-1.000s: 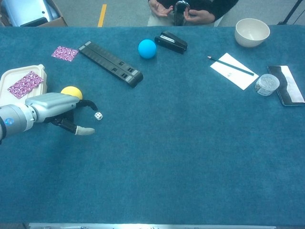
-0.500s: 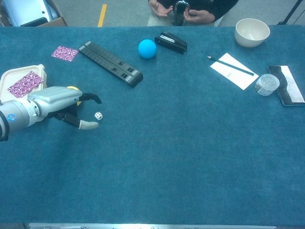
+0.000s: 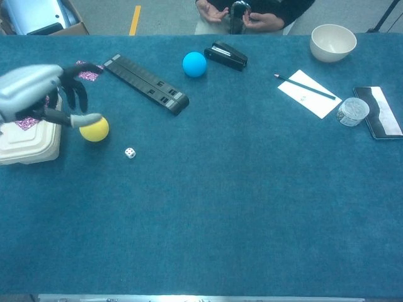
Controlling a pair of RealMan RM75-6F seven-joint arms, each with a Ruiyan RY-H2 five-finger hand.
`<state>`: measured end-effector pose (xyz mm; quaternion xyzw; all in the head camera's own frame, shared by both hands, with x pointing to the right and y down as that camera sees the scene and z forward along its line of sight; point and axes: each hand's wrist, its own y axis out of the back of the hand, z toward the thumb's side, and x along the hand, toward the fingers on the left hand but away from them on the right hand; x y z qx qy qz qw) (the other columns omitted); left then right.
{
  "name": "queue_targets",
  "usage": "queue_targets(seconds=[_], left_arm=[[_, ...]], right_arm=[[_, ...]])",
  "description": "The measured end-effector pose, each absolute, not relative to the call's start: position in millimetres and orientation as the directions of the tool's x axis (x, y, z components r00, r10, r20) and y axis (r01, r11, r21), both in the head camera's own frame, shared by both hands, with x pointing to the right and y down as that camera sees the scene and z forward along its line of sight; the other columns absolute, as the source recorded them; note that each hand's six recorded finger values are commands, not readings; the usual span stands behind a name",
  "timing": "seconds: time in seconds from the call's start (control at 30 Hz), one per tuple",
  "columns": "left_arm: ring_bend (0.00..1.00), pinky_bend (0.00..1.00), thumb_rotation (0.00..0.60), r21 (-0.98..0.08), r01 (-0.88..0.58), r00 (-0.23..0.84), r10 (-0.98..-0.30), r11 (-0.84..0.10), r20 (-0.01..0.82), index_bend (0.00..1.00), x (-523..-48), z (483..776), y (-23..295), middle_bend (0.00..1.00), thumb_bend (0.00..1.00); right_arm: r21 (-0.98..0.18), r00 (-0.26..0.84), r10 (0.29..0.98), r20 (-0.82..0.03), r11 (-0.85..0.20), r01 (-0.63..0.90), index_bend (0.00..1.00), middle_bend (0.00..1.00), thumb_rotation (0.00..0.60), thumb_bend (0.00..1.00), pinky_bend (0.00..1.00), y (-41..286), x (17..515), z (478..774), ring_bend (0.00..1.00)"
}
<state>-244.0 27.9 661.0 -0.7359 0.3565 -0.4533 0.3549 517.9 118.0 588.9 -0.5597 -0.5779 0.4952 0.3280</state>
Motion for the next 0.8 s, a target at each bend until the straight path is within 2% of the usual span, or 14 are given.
queue_targets(seconds=[0.17,0.33,0.53,0.8], left_arm=[[0.20,0.33,0.325,-0.887,-0.303,0.256,-0.927,-0.348,0.276,0.09,-282.4,641.3,30.9,0.30,0.18],[0.13,0.20,0.331,-0.905,-0.326,0.160,-0.959,-0.273,0.232,0.09,-324.2,632.6,41.8,0.22,0.18],[0.12,0.15,0.338,-0.916,-0.319,0.064,-0.970,-0.243,0.235,0.10,-358.9,628.1,58.3,0.21,0.18],[0.12,0.15,0.348,-0.928,-0.313,-0.046,-0.972,-0.204,0.229,0.10,-390.1,621.1,89.6,0.21,0.18]], right_arm=[[-0.939,-0.157,0.972,-0.176,-0.118,0.322,0.25,0.21,0.600,0.29,0.06,117.8,517.5,589.4,0.06],[-0.939,-0.147,0.975,-0.166,-0.111,0.326,0.25,0.21,0.600,0.29,0.06,115.6,514.1,588.4,0.06],[-0.939,-0.142,0.978,-0.156,-0.102,0.328,0.25,0.21,0.600,0.29,0.06,115.1,511.4,587.6,0.06],[-0.939,-0.135,0.978,-0.159,-0.107,0.327,0.25,0.21,0.600,0.29,0.06,114.7,507.5,587.6,0.06]])
